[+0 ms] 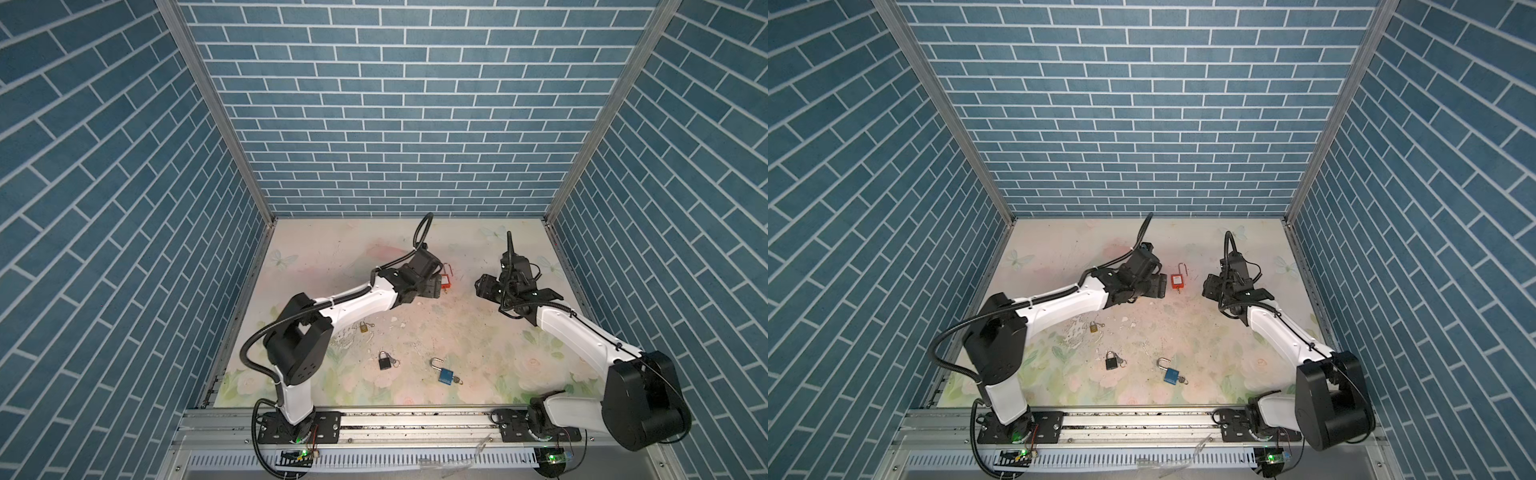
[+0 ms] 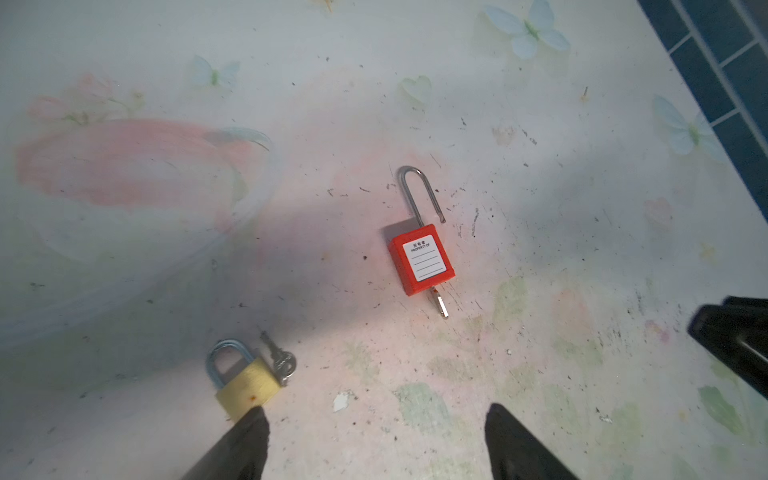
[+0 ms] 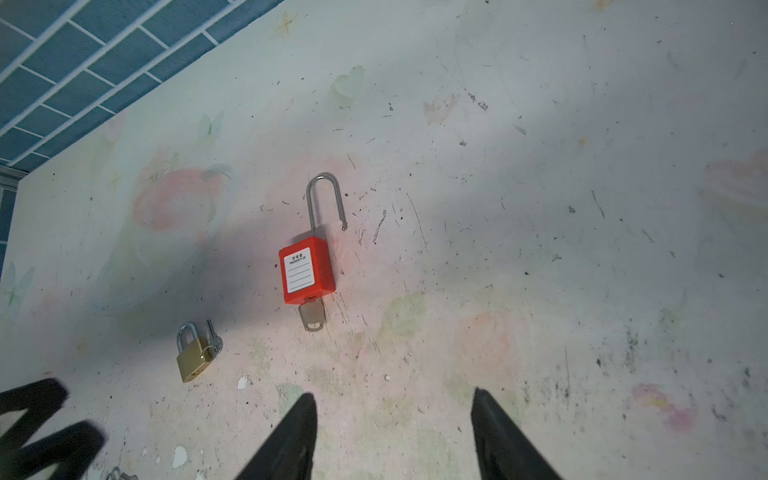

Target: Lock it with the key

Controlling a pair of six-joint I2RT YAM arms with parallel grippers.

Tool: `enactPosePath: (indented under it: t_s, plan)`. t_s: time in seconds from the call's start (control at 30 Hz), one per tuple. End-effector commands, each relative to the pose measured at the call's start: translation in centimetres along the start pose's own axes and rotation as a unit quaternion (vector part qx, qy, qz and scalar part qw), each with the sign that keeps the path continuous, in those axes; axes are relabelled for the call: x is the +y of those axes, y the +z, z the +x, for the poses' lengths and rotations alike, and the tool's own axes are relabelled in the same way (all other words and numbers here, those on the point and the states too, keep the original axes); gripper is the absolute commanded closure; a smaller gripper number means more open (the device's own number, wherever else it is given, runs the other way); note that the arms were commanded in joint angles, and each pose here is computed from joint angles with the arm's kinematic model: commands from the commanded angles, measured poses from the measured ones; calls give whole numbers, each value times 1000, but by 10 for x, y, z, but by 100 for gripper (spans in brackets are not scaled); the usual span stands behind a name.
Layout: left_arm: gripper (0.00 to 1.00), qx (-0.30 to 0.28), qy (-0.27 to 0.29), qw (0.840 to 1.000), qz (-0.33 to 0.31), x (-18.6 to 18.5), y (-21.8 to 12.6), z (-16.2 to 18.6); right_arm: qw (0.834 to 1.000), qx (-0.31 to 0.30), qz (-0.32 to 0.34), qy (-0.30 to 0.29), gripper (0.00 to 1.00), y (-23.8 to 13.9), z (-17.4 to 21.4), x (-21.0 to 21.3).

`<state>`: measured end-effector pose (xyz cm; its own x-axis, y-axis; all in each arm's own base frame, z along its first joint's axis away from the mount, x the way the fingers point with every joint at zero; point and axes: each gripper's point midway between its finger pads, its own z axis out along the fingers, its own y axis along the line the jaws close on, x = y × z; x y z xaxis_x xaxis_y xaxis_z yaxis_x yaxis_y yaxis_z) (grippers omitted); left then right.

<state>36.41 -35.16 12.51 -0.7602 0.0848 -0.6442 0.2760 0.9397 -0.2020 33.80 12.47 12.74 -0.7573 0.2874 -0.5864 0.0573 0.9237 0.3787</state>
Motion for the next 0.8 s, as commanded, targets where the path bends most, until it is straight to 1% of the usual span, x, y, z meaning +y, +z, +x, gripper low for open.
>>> enactPosePath:
  t_s: [0.0,0.13,0.27,0.37,0.5,0.57,0.63,0.77]
  plan:
    - [17,3,-14,999,-40,-7,15,2,1000,7,2,4,37,-9,14,-8]
    - [17,9,-11,999,-45,-29,39,3,1000,6,-20,12,35,-15,30,-11]
    - [18,12,-4,997,-70,-41,61,6,999,8,-28,15,35,-20,40,-14]
    - [18,11,-9,995,-103,-39,77,9,1000,7,-30,7,35,-23,42,-15]
    - [21,9,-18,992,-123,-41,96,11,999,3,-32,-5,35,-27,40,-15]
    - [22,10,-20,989,-146,-37,103,11,999,3,-32,-9,35,-28,40,-15]
    - [22,8,-18,986,-168,-33,107,12,999,2,-33,-12,35,-28,39,-16]
    - [22,10,-22,983,-183,-31,113,16,999,2,-34,-14,35,-27,39,-18]
